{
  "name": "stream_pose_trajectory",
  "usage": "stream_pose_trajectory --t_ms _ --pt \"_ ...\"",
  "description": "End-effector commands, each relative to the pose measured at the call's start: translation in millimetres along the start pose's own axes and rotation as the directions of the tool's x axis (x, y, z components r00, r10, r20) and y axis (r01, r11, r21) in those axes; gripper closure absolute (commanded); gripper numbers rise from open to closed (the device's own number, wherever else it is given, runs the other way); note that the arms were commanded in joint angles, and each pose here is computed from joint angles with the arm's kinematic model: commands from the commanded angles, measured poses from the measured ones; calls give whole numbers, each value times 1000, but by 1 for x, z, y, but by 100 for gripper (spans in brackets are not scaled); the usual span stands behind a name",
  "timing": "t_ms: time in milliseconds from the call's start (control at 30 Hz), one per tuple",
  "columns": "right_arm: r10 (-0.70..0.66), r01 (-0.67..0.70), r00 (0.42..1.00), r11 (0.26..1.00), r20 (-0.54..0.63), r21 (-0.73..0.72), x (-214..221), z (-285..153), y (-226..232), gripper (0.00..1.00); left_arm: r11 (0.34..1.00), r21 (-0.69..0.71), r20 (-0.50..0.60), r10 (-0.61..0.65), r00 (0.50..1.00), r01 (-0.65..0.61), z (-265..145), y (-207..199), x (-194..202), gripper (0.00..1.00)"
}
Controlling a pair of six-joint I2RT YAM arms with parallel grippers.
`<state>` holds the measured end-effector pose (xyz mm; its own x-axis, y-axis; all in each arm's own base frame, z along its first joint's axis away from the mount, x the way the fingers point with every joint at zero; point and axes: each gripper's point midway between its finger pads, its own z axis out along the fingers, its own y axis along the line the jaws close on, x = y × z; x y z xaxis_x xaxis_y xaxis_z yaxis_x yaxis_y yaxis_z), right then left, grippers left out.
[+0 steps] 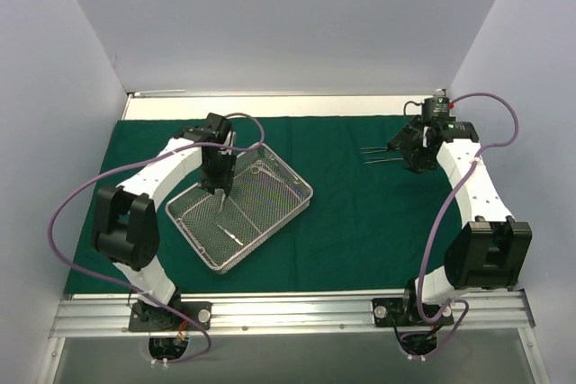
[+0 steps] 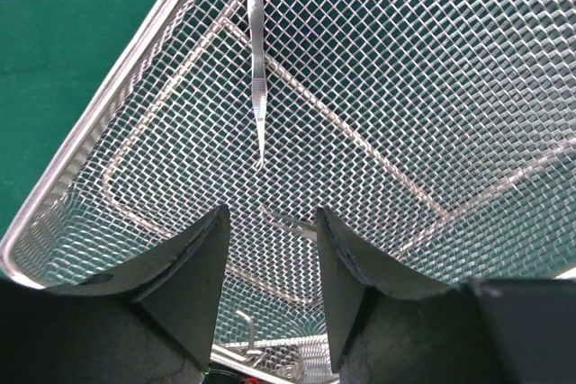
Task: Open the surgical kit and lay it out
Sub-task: Place the medical item in the surgical kit, then pick up the medical item from the container.
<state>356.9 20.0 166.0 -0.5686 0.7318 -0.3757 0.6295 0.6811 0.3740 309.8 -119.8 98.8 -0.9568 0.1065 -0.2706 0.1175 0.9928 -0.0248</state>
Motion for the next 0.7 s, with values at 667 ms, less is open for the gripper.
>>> stream_pose_trajectory --t_ms 667 --pt "-72 77 996 991 48 -108 -15 -23 14 43 993 -81 -97 -88 991 81 56 5 13 52"
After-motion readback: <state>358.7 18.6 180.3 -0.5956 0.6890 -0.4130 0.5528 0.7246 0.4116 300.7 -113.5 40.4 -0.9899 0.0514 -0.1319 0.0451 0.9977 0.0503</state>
